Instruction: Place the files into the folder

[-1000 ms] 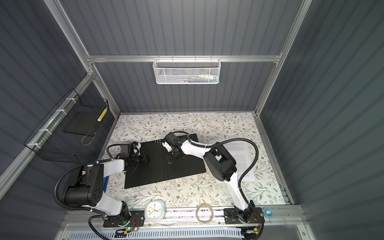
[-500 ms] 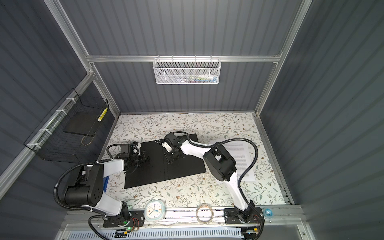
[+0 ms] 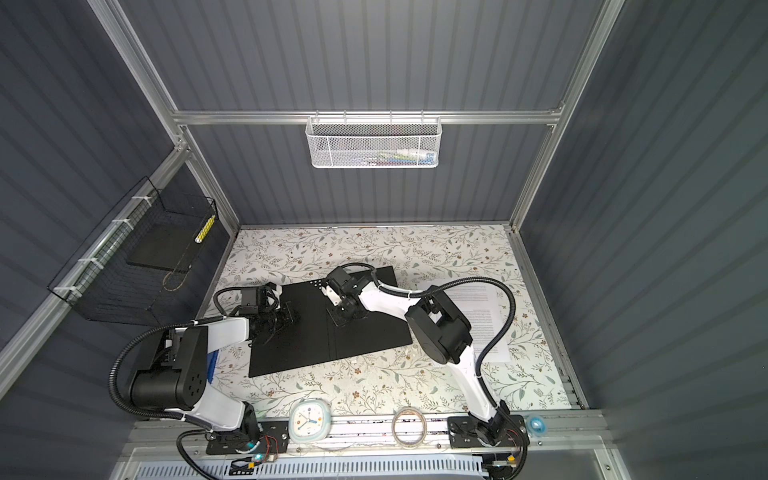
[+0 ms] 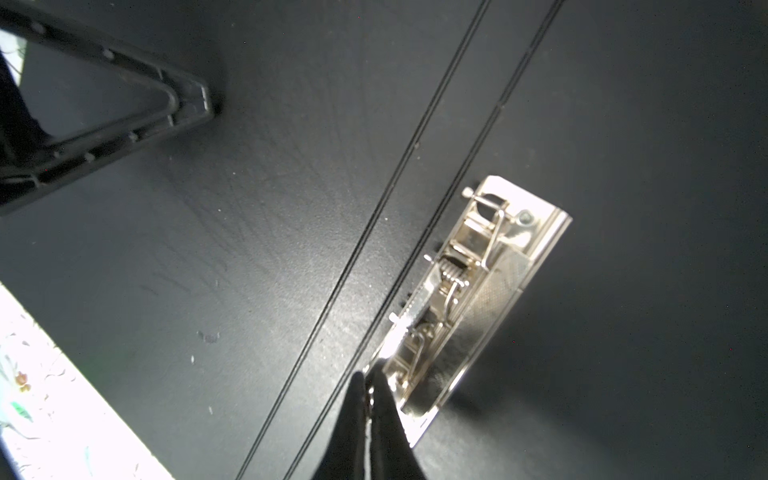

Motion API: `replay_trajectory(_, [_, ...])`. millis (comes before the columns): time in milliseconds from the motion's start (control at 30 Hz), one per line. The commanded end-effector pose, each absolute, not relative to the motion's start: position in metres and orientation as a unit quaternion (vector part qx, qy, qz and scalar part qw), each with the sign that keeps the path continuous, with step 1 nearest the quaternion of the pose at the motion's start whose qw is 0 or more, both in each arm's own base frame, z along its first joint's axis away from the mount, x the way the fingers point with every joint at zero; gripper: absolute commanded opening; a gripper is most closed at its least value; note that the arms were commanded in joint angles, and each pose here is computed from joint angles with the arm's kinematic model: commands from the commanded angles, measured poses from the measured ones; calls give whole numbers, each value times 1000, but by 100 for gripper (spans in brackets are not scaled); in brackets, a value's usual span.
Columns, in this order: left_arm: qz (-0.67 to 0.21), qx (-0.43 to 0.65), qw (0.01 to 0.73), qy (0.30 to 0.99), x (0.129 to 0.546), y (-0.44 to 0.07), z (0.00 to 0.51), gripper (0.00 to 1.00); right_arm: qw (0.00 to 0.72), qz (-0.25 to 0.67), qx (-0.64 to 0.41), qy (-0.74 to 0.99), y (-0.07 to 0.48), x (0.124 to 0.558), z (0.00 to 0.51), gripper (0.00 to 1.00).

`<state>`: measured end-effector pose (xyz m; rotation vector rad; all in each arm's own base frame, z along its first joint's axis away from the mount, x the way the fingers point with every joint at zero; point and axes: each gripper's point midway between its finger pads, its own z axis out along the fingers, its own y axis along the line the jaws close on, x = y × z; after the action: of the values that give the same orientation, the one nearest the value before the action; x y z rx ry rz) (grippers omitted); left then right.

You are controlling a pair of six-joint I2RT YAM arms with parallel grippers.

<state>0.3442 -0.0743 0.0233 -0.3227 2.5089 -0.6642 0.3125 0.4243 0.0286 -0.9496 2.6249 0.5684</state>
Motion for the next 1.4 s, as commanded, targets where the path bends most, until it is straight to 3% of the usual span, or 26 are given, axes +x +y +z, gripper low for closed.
replay_trajectory(0, [-213,-139,185,949,312,-68,-11,0,90,106,-341,930,384,296,-15,6])
replay_trajectory(767, [-207,-142,184,950,311,-66,-13,0,42,-57,-404,912,341,289,-46,0])
replay_trajectory(1367, [-210,-140,184,950,312,-67,-12,0,-69,-162,-450,875,316,276,-81,0])
